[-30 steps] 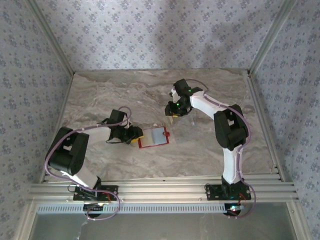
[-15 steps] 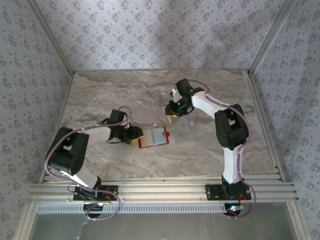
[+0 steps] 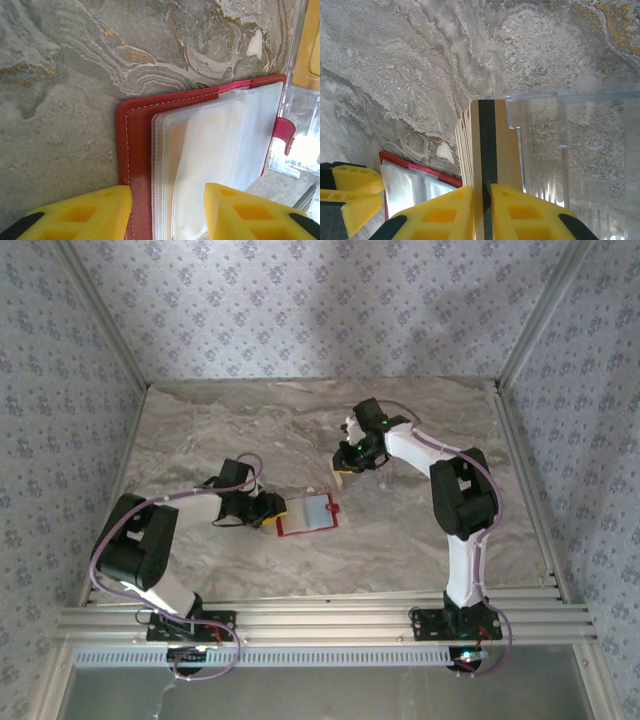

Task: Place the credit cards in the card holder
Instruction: Pick up the credit card from the storage box.

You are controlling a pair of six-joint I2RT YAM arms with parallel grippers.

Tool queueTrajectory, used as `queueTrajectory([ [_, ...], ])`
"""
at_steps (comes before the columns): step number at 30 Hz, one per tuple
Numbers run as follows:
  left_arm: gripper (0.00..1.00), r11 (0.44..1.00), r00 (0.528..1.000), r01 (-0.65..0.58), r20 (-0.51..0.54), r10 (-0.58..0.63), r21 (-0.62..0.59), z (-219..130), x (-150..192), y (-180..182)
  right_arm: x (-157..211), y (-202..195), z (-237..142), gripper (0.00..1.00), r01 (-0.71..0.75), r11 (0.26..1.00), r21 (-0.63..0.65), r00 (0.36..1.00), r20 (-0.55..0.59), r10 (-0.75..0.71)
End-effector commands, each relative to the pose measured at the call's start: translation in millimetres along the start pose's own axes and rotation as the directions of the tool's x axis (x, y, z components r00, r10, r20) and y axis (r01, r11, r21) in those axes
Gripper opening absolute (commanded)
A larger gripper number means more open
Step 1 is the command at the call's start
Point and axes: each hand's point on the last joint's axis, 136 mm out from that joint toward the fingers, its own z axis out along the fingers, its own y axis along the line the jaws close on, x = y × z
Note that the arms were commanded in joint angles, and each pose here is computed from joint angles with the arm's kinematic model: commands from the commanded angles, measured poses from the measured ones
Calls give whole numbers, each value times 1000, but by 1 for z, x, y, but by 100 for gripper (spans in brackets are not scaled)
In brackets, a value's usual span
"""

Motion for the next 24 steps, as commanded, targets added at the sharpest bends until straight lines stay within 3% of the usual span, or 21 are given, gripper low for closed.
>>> queueTrajectory([
  [1,44,998,999,33,-41,-35,-46,9,9,15,0,4,-14,18,-4,1000,-10,1000,13,4],
  [24,44,998,998,38,-46,-40,-51,11,9,17,-4,-3,-40,6,10,993,119,998,68,-19],
])
